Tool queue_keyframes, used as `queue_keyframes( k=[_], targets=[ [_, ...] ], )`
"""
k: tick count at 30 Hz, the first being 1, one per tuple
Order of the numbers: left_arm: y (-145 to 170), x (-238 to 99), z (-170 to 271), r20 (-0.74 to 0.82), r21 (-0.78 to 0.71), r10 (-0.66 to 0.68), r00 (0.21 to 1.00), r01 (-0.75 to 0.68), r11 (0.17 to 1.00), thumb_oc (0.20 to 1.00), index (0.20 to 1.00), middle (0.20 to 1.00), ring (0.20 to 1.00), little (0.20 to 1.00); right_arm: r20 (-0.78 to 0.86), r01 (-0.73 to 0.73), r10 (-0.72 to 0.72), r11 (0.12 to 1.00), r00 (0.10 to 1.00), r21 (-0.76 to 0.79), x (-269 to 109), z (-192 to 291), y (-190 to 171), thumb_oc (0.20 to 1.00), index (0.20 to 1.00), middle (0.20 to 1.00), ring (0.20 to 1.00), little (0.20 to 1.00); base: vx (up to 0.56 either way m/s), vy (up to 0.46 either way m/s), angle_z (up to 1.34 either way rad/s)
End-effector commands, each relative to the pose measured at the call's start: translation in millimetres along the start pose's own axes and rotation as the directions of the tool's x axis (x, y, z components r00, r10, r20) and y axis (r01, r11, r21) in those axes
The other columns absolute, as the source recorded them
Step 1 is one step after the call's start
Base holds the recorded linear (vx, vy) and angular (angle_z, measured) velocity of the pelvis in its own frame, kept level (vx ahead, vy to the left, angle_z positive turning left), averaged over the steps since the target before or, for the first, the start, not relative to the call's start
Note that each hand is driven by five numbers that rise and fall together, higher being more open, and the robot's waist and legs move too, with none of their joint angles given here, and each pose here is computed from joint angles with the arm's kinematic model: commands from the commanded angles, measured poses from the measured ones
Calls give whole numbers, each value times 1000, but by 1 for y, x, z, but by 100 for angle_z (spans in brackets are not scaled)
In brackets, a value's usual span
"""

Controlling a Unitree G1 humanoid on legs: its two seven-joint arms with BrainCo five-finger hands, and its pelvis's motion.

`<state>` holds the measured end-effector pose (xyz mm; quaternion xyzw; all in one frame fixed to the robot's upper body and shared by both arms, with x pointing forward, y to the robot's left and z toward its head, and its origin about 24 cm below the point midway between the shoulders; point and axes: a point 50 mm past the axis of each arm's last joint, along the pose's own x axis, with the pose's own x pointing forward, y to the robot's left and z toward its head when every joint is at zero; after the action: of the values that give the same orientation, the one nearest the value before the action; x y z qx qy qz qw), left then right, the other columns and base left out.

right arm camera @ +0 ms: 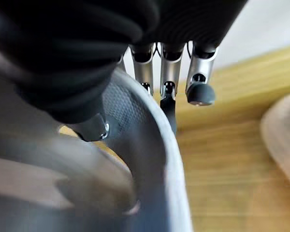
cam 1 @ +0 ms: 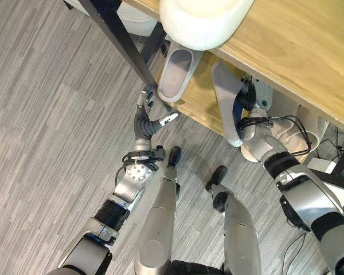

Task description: Arrange the slippers neatly on the shoe rack.

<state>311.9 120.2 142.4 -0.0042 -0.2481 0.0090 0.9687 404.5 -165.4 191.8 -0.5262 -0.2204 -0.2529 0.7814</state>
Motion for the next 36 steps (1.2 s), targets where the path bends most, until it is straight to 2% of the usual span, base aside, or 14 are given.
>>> queue_keyframes(
  k=[1, 3, 9, 10, 11, 18, 25, 29, 32, 36],
  targets=[
    [-15, -5, 25, 139, -66, -62, 988, 71, 995, 1000, 1000, 1000, 1000, 1000, 38, 72, -70, 995, 997, -68, 18, -1, -20, 200, 200, 200, 200, 200, -7, 40, 19],
    [-23, -5, 30, 154, -74, -112, 982, 125, 989, 1000, 1000, 1000, 1000, 1000, -9, 80, -82, 988, 997, -133, 28, -13, -28, 200, 200, 200, 200, 200, 5, 38, 15],
    [-27, -5, 31, 158, -75, -129, 979, 142, 987, 1000, 1000, 1000, 1000, 1000, -19, 87, -89, 990, 996, -109, 31, -9, -30, 200, 200, 200, 200, 200, 7, 8, 2],
    [-27, -4, 31, 158, -77, -130, 979, 143, 987, 1000, 1000, 1000, 1000, 1000, -14, 89, -91, 991, 996, -101, 31, -6, -30, 423, 423, 423, 423, 423, 25, 32, 0],
    [-28, -4, 31, 155, -82, -130, 979, 144, 986, 1000, 1000, 1000, 1000, 1000, -12, 91, -92, 991, 996, -95, 31, -3, -29, 1000, 1000, 1000, 1000, 1000, 0, 0, 0],
    [-33, -3, 31, 153, -89, -139, 978, 153, 984, 1000, 1000, 1000, 1000, 1000, 26, 101, -100, 994, 995, -36, 26, 17, -22, 1000, 1000, 1000, 1000, 1000, 0, 0, 0],
    [-32, -6, 27, 133, -92, -140, 981, 153, 984, 1000, 1000, 1000, 1000, 1000, -12, 137, -137, 988, 991, 66, 25, 18, -25, 1000, 1000, 1000, 1000, 1000, 0, 0, 0],
    [-30, -7, 23, 114, -89, -129, 985, 139, 986, 1000, 1000, 1000, 1000, 1000, -95, 163, -143, 952, 985, 257, 10, 21, -18, 1000, 1000, 1000, 1000, 1000, 0, 0, 0],
    [-27, -11, 15, 71, -79, -131, 989, 137, 987, 1000, 1000, 1000, 1000, 1000, -216, 145, -51, 882, 975, 448, -11, 15, 0, 1000, 1000, 1000, 1000, 1000, -3, 5, -5],
    [-21, -17, 7, 31, -69, -132, 991, 134, 989, 1000, 1000, 1000, 1000, 1000, -230, 86, 27, 880, 973, 467, -28, 7, 14, 1000, 1000, 1000, 1000, 1000, 2, 8, -9]
  ],
)
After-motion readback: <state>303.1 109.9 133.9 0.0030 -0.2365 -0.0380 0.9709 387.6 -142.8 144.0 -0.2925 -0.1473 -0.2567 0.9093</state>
